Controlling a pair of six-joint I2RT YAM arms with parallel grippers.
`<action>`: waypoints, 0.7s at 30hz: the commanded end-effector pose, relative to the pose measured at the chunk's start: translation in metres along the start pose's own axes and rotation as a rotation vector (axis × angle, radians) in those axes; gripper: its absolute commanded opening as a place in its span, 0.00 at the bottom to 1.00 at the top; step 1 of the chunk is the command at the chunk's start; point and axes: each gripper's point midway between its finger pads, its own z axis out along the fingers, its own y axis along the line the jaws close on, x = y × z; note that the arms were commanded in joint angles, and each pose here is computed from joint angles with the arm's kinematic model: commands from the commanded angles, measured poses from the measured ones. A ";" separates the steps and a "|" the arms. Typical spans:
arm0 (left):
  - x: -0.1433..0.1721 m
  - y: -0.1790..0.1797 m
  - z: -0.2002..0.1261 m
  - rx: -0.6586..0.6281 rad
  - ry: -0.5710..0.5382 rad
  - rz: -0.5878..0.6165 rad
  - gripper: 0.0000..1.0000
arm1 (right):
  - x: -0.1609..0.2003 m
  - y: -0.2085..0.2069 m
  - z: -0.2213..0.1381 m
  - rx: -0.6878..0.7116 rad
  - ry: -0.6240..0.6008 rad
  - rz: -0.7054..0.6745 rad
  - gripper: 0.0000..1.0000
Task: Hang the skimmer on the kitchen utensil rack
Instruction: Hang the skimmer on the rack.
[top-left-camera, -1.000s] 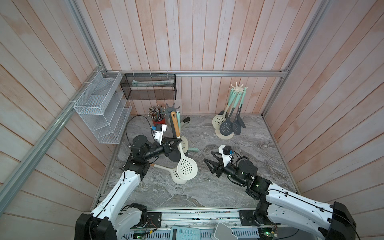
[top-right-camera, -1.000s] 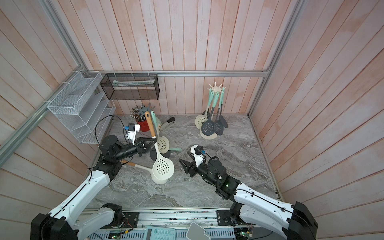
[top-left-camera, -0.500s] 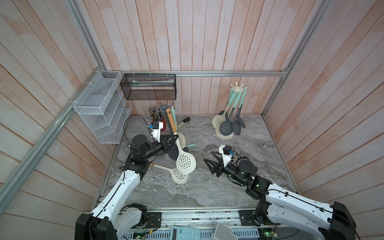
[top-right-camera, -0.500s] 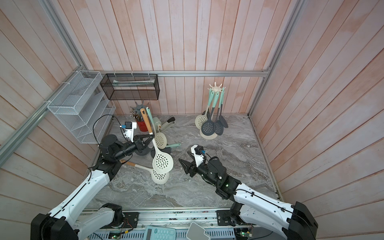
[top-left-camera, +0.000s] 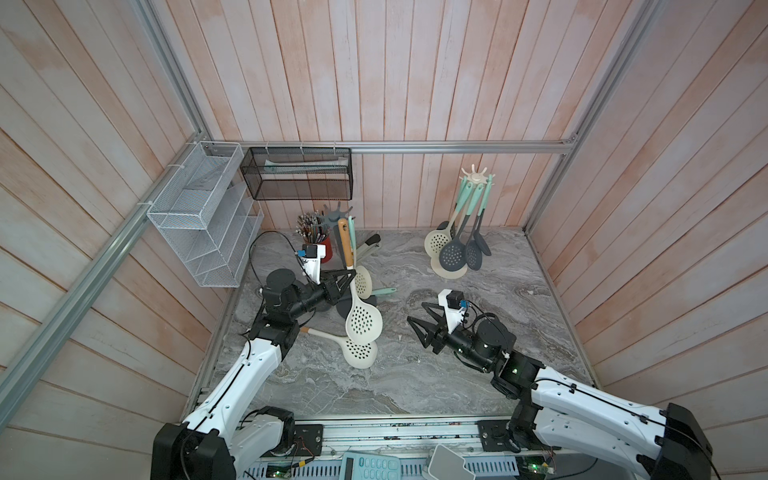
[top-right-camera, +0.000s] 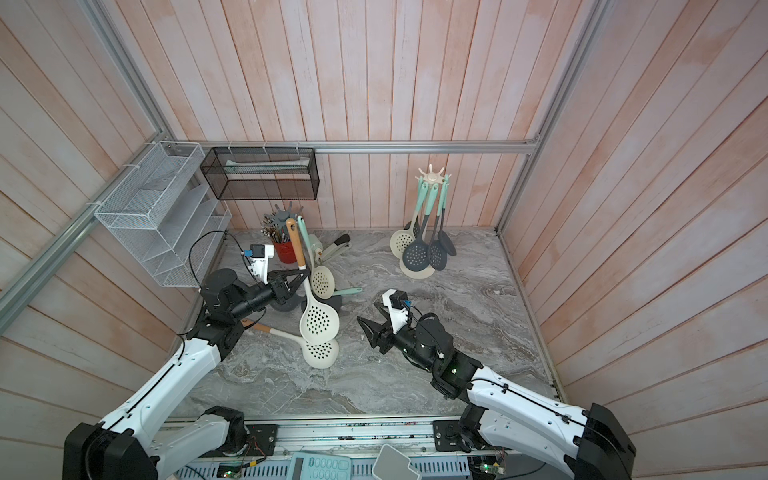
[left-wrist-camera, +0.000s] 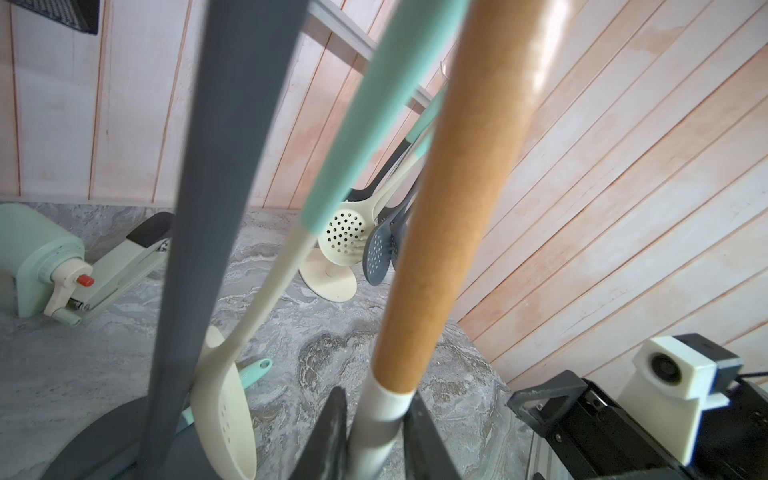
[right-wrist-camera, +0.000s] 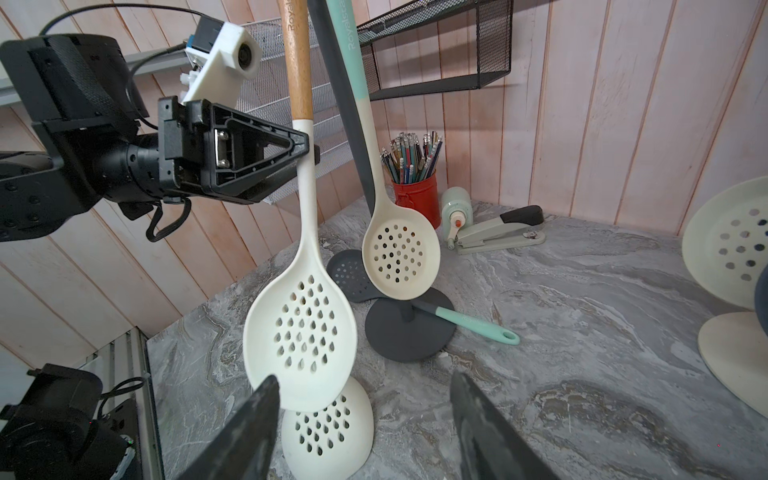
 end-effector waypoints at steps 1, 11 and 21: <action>0.024 0.025 0.002 -0.094 0.061 -0.093 0.28 | -0.010 0.004 0.000 -0.012 -0.034 0.007 0.66; 0.027 0.020 0.011 -0.089 0.085 -0.067 0.44 | -0.009 0.005 0.001 -0.014 -0.030 0.007 0.66; 0.019 0.017 0.007 -0.169 0.091 -0.013 0.77 | -0.004 0.002 0.006 -0.004 -0.011 0.005 0.69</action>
